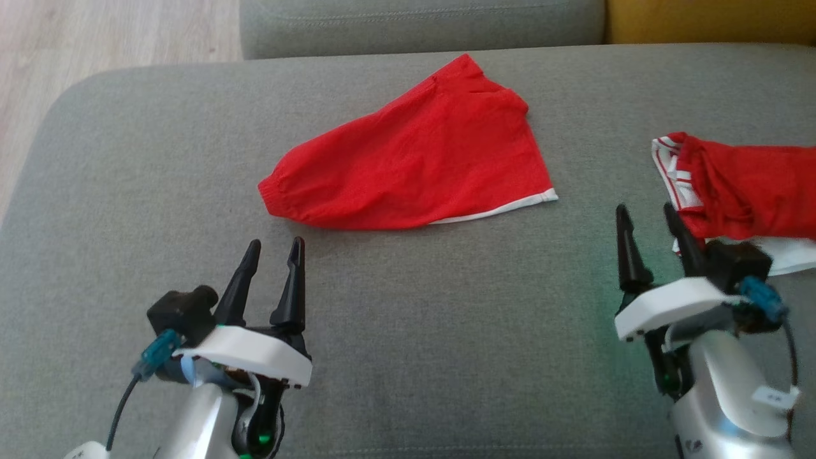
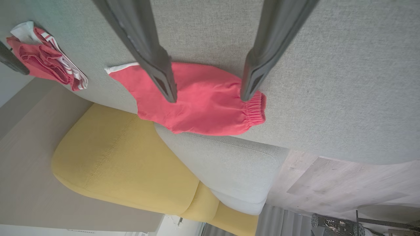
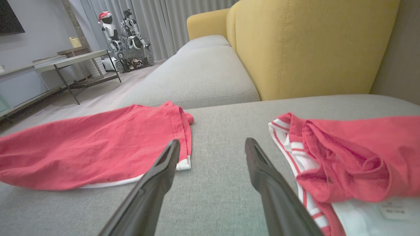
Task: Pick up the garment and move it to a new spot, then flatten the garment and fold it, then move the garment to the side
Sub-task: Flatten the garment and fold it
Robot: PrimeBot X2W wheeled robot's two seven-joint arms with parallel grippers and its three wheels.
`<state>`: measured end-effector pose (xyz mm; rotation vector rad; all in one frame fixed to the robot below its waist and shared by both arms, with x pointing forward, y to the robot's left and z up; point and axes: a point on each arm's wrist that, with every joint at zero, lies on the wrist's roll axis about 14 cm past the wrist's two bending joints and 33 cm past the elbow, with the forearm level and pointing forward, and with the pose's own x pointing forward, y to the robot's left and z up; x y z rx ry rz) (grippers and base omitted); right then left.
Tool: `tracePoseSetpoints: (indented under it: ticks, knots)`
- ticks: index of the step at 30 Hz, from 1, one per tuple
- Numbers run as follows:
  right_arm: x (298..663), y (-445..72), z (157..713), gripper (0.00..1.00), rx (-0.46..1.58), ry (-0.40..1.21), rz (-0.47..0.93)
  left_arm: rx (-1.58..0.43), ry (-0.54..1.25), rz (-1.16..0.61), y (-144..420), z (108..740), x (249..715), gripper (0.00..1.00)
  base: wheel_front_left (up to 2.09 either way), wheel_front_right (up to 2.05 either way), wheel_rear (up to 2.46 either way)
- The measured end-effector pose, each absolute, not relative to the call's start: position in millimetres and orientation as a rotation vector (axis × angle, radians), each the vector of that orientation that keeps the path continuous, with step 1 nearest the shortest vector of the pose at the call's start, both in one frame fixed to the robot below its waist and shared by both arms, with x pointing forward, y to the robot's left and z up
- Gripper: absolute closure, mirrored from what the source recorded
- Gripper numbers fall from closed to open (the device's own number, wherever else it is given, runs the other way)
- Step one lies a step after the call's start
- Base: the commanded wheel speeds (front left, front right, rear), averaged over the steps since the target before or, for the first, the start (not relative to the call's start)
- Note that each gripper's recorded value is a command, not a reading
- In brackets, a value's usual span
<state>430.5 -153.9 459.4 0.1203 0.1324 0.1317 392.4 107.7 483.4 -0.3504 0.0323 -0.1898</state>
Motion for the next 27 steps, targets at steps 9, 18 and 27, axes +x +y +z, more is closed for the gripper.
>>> tracePoseSetpoints:
  ticks: [9, 18, 27]
  knots:
    - [443, -136, 452, 0.0, 0.098, 0.207, 0.179, -0.349, 0.062, -0.15, 120, 471, 391, 0.0, 0.0, 0.0, 0.0]
    - [464, -115, 415, 0.0, 0.137, 0.371, 0.214, -0.341, 0.076, -0.129, 129, 465, 397, 0.0, 0.0, 0.0, 0.0]
    - [489, -100, 382, 0.0, 0.158, 0.496, 0.213, -0.331, 0.11, -0.068, 148, 451, 395, 0.0, 0.0, 0.0, 0.0]
